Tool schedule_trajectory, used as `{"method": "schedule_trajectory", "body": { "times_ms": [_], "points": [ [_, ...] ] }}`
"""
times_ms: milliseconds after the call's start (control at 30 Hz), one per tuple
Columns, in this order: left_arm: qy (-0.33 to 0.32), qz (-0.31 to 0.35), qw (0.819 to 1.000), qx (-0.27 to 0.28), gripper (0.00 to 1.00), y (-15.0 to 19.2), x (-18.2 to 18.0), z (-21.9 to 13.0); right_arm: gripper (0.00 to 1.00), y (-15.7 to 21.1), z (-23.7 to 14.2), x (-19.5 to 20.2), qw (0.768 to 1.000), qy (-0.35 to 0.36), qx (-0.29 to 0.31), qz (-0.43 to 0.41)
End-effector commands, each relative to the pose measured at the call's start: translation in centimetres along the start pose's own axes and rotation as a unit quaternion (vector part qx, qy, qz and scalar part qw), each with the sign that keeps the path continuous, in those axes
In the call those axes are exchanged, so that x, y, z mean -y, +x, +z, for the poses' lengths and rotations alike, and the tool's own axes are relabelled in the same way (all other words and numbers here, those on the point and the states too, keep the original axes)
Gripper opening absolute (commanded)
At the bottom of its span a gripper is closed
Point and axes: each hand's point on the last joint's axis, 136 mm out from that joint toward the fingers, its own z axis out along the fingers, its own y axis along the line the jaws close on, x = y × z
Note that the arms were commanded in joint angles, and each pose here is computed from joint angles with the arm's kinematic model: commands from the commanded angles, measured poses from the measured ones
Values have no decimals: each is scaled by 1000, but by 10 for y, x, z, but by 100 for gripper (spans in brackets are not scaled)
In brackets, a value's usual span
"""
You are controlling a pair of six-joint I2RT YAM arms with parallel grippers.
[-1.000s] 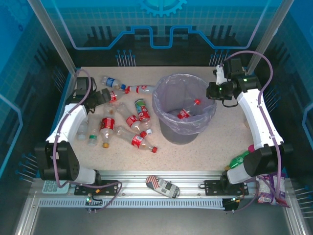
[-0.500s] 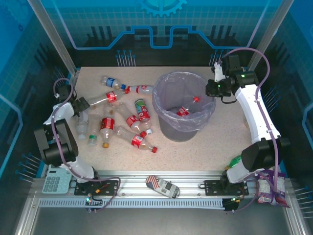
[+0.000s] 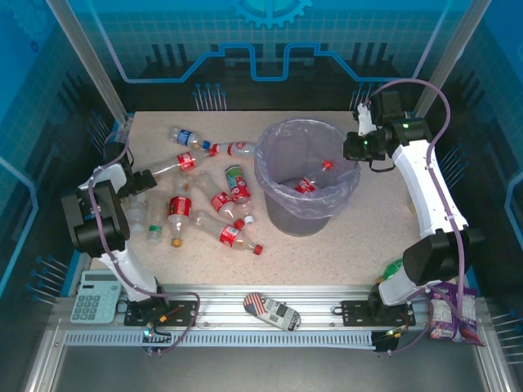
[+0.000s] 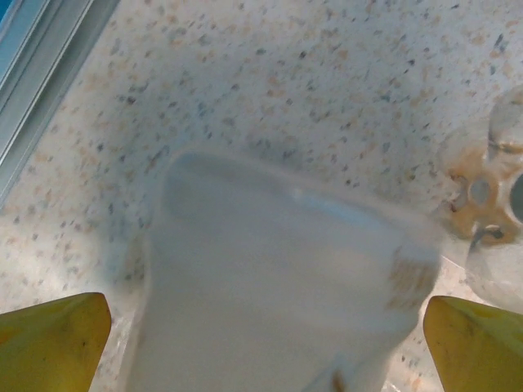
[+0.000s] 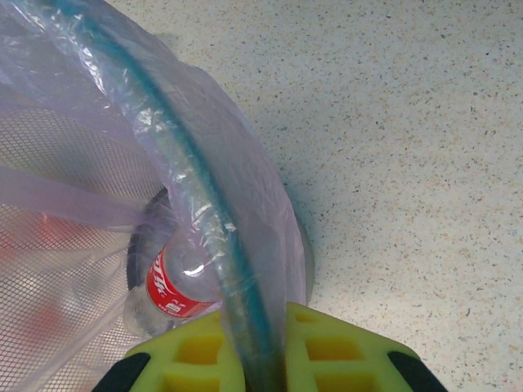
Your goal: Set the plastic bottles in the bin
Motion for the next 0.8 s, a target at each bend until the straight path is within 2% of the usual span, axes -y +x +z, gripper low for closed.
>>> {"method": "schedule_trajectory", "body": {
  "times_ms": [0,133,267,433,633,767],
  "points": [
    [14,34,999,-28,98,-3,6,4,8,-5,-3,-7,1000,-8,6,-4],
    [14,41,998,-36,93,-1,7,8,8,-4,-3,-7,1000,-7,5,-2],
    [17,38,998,-37,83,-1,8,7,8,-3,-3,-7,1000,-6,4,2],
    [16,33,999,-37,77,3,6,4,8,4,-2,-5,1000,-4,-2,6],
    [22,20,999,-13,69,0,6,-17,8,5,-1,-7,1000,-9,-4,6],
    [23,9,1000,14,66,-7,5,-38,8,5,-1,-9,1000,-11,-3,5]
  ]
}}
